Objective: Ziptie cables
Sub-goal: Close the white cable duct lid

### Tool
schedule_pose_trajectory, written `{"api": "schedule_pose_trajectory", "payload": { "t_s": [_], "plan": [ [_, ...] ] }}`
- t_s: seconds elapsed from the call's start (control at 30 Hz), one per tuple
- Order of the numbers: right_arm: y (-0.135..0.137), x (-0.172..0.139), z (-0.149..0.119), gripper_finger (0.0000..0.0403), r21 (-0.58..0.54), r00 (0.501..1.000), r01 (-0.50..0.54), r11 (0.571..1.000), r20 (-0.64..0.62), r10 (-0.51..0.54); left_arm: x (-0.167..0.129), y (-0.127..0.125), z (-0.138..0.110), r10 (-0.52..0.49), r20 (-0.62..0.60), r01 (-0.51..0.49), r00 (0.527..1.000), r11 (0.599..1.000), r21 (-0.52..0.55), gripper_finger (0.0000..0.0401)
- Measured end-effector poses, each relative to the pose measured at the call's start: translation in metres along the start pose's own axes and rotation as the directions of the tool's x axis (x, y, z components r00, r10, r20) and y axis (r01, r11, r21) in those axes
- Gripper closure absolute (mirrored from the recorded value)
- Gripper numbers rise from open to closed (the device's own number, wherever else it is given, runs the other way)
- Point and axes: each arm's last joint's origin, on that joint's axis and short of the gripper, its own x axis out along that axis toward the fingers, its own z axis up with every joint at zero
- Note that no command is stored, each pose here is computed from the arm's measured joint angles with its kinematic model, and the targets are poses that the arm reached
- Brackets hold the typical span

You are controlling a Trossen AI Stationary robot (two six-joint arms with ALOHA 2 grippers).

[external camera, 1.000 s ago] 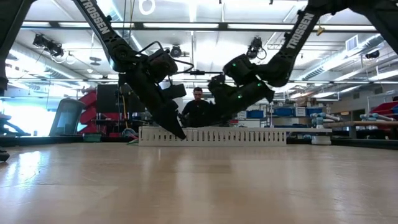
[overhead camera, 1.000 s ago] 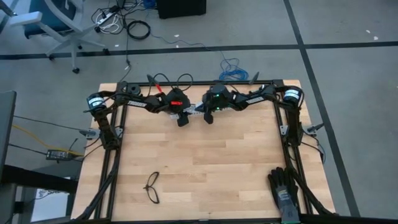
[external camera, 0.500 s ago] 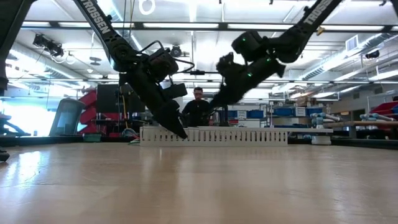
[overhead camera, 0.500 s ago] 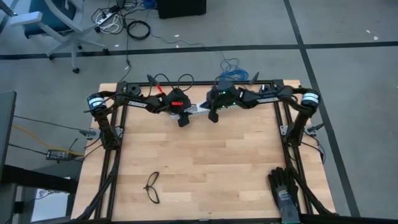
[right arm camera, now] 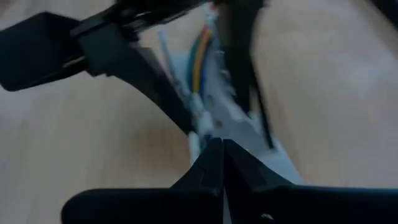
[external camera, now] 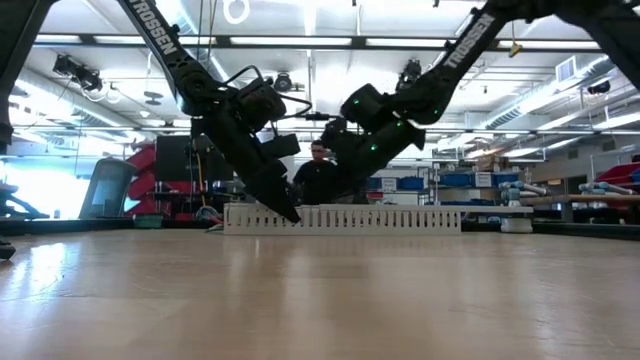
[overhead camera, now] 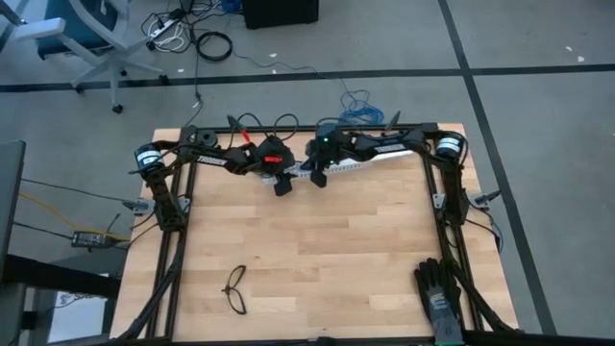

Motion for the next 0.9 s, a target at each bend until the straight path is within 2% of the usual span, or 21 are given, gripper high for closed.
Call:
{"api": "schedule_pose_trajectory", "payload": {
  "t_s": [0.13, 0.37, 0.7, 0.9],
  "plan": [
    [0.011, -0.007, 0.015, 0.0403, -0.087, 0.999, 0.012, 0.996, 0.043, -0.008, 0.0, -0.001, 0.001, -0.014, 0.003, 0.014, 1.0, 1.0, -0.003, 0.0215],
    [0.032, -0.045, 0.049, 0.0403, -0.186, 0.989, 0.031, 0.982, 0.147, -0.003, 0.0, -0.004, 0.001, -0.006, 0.002, 0.006, 1.0, 1.0, -0.014, 0.0197],
    [0.034, -0.053, 0.047, 0.0403, -0.174, 0.995, 0.054, 0.983, 0.087, -0.039, 0.002, -0.018, 0.003, -0.023, -0.006, 0.023, 1.0, 1.0, 0.007, 0.0108],
    [0.033, -0.054, 0.045, 0.0403, -0.169, 0.996, 0.052, 0.984, 0.075, -0.04, -0.001, -0.026, 0.019, -0.05, -0.015, 0.05, 0.999, 0.999, 0.011, 0.0094]
  ]
}}
